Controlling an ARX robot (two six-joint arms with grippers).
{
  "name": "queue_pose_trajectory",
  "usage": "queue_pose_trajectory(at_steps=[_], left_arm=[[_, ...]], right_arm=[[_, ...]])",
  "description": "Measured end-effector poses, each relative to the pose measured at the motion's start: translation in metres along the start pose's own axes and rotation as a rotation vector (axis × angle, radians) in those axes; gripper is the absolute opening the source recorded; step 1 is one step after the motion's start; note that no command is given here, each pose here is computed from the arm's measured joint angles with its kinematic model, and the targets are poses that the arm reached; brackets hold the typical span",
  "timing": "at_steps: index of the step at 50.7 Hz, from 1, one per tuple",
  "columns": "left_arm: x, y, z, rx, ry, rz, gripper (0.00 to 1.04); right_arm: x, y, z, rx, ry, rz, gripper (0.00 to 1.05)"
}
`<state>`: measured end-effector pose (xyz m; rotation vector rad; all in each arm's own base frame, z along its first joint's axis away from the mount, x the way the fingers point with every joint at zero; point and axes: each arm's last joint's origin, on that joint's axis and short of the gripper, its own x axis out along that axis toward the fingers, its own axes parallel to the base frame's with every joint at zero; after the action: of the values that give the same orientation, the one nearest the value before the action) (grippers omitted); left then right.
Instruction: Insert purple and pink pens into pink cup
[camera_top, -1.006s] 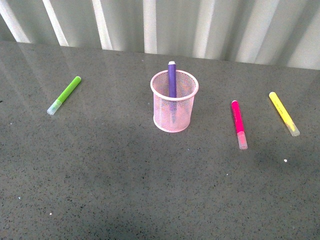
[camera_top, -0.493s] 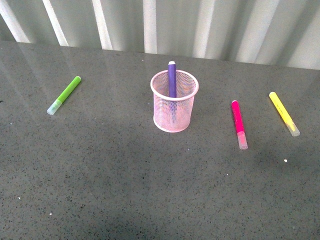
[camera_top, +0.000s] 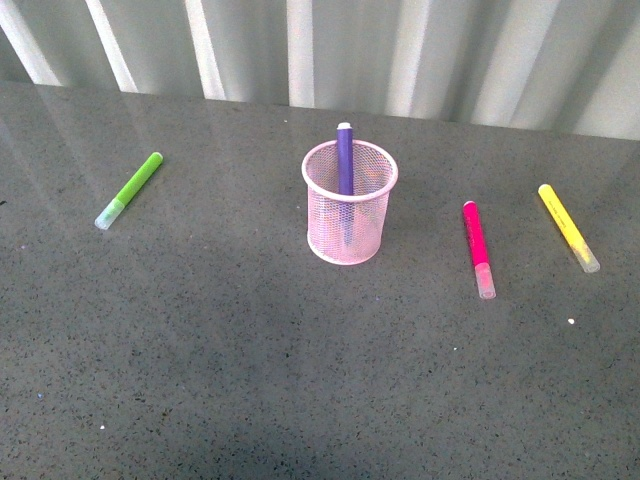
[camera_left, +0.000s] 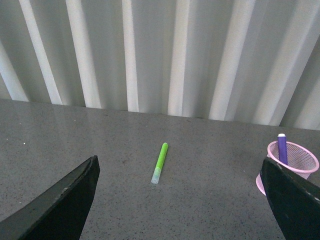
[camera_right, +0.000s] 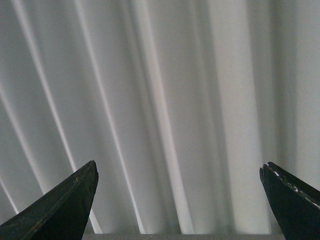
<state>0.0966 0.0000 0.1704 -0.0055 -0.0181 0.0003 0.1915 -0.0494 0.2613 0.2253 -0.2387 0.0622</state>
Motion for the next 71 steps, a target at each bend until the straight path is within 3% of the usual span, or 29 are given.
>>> queue_pose_trajectory(at_steps=[4,11,17,23,28,44,71], left_arm=[[0.000,0.000,0.000,0.000,0.000,0.000,0.98],[0.000,0.000,0.000,0.000,0.000,0.000,0.98],[0.000,0.000,0.000,0.001,0.000,0.000,0.98],[0.000,0.000,0.000,0.001,0.000,0.000,0.98],[0.000,0.000,0.000,0.001,0.000,0.001,0.98],[0.000,0.000,0.000,0.001,0.000,0.000,0.98],[0.000,0.000,0.000,0.001,0.000,0.000,0.98]], right_arm=[[0.062,-0.027,-0.018,0.087,0.173,-0.108,0.98],[0.136,-0.052,-0.096,0.175,0.572,-0.257,0.98],[0.158,-0.026,-0.145,0.114,0.822,-0.196,0.98],[0.167,0.013,-0.171,0.014,0.980,-0.082,0.98],[0.174,0.027,-0.192,0.042,1.140,0.003,0.98],[0.179,0.023,-0.214,0.014,1.236,-0.058,0.98],[0.189,0.047,-0.253,-0.021,1.300,-0.021,0.98]])
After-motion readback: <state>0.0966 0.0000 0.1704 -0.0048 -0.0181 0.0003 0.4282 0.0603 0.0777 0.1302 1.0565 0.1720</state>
